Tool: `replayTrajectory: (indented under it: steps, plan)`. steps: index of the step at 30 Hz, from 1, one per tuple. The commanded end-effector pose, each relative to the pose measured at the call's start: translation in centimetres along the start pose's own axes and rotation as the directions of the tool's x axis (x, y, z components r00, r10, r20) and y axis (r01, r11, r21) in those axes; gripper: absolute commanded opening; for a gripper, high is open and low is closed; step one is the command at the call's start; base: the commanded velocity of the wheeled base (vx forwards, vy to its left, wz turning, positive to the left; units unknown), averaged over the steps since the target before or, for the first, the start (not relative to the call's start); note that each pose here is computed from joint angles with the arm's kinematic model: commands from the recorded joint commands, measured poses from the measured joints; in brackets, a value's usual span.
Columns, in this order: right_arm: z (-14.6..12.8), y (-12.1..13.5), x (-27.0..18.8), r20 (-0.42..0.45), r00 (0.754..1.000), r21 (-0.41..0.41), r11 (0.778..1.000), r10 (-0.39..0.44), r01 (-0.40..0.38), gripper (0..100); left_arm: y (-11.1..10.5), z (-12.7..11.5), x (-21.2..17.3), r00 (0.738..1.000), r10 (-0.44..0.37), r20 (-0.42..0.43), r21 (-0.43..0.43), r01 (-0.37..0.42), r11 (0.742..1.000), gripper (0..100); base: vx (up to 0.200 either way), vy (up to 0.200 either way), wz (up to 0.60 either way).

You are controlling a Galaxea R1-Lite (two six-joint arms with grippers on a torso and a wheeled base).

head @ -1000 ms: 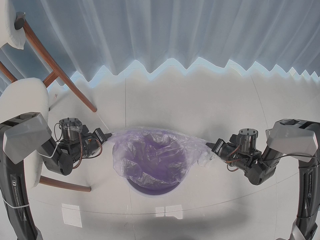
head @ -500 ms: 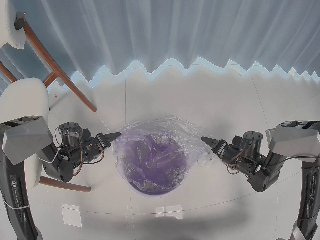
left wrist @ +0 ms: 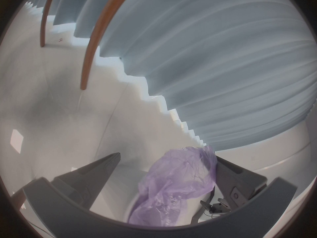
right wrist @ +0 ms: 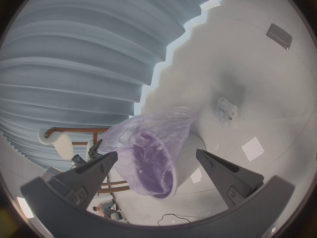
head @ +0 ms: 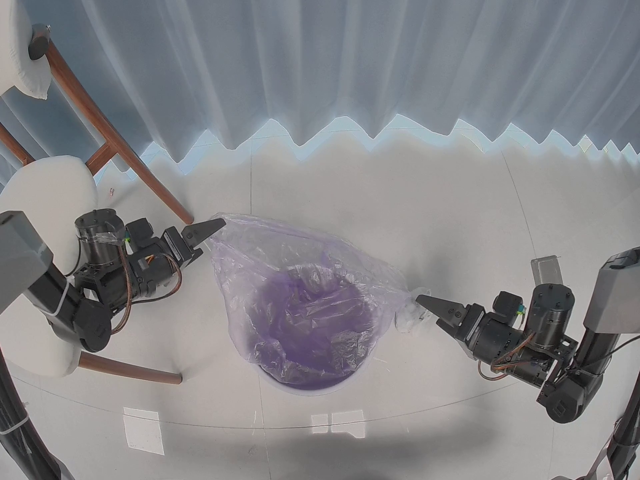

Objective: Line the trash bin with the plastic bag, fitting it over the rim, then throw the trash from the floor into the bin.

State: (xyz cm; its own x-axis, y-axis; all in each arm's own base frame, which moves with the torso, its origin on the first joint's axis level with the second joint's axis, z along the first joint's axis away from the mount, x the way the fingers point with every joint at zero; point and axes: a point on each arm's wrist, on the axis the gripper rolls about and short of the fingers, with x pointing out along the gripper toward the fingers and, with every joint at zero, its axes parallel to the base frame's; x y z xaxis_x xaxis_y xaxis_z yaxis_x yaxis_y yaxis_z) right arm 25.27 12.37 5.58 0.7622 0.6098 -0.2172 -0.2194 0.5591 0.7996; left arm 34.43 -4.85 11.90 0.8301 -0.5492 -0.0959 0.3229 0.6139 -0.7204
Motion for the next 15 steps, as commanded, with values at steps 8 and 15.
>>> replayTrajectory:
  steps: [8,15]
  plan:
    - [0.1,2.8,-4.1,0.028,0.996,-0.052,0.995,0.082,-0.08,100,0.6,0.3,-0.9,0.988,0.147,-0.036,0.096,-0.143,0.985,100,0.0,0.0,0.0]
    - [0.9,4.3,-5.8,0.071,0.987,-0.088,0.987,0.142,-0.136,100,2.5,-0.2,-0.2,0.995,0.034,-0.091,0.112,-0.024,0.993,100,0.0,0.0,0.0]
